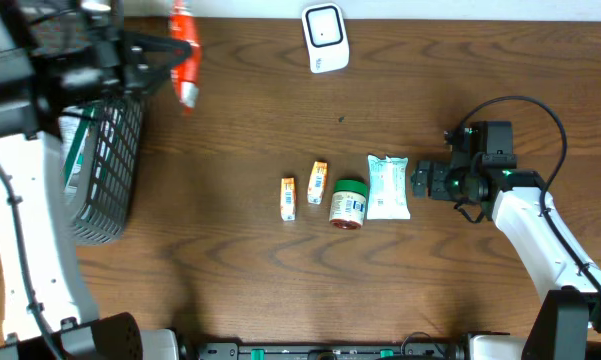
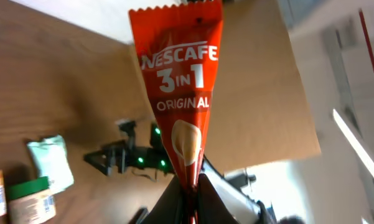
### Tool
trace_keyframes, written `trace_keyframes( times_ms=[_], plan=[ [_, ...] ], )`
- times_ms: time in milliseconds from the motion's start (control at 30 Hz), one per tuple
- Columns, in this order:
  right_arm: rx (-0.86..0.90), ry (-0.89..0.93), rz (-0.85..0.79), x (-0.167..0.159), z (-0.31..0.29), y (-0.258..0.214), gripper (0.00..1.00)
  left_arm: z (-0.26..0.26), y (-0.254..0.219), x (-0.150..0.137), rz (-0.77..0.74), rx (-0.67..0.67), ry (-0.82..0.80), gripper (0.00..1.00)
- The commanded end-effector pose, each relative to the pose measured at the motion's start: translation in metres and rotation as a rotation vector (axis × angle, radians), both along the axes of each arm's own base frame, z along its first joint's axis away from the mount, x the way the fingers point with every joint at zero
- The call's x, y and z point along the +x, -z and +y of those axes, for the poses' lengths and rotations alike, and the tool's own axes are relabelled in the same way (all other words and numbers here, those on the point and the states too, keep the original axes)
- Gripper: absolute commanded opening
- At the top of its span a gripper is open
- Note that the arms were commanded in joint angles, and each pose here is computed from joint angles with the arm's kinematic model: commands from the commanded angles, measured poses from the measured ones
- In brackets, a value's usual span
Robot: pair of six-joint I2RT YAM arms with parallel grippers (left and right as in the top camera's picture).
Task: Scan the item barcode
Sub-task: 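Lift the red Nescafe sachet out of the basket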
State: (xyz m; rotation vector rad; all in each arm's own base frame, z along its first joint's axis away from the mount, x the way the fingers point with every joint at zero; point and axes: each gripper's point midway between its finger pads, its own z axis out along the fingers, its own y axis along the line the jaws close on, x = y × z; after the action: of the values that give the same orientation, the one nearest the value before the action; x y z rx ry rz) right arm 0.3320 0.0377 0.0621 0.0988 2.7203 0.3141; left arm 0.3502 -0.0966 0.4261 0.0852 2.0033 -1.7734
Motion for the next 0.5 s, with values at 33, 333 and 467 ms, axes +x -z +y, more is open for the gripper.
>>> trace_keyframes(
  times_ms=[33, 333, 467],
  plan=[
    [0.206, -0.160, -0.056, 0.000, 0.038, -0.024, 0.99, -0.032, -0.004, -0.011, -0.044, -0.022, 0.131, 0.08],
    [0.924, -0.609, -0.331, -0.036, 0.112, -0.159, 0.99, -0.053, -0.007, -0.016, -0.095, -0.013, 0.192, 0.08],
    [1.107, -0.733, -0.335, -0.052, 0.123, -0.198, 0.97, -0.053, -0.007, -0.016, -0.096, -0.012, 0.192, 0.08]
  ],
)
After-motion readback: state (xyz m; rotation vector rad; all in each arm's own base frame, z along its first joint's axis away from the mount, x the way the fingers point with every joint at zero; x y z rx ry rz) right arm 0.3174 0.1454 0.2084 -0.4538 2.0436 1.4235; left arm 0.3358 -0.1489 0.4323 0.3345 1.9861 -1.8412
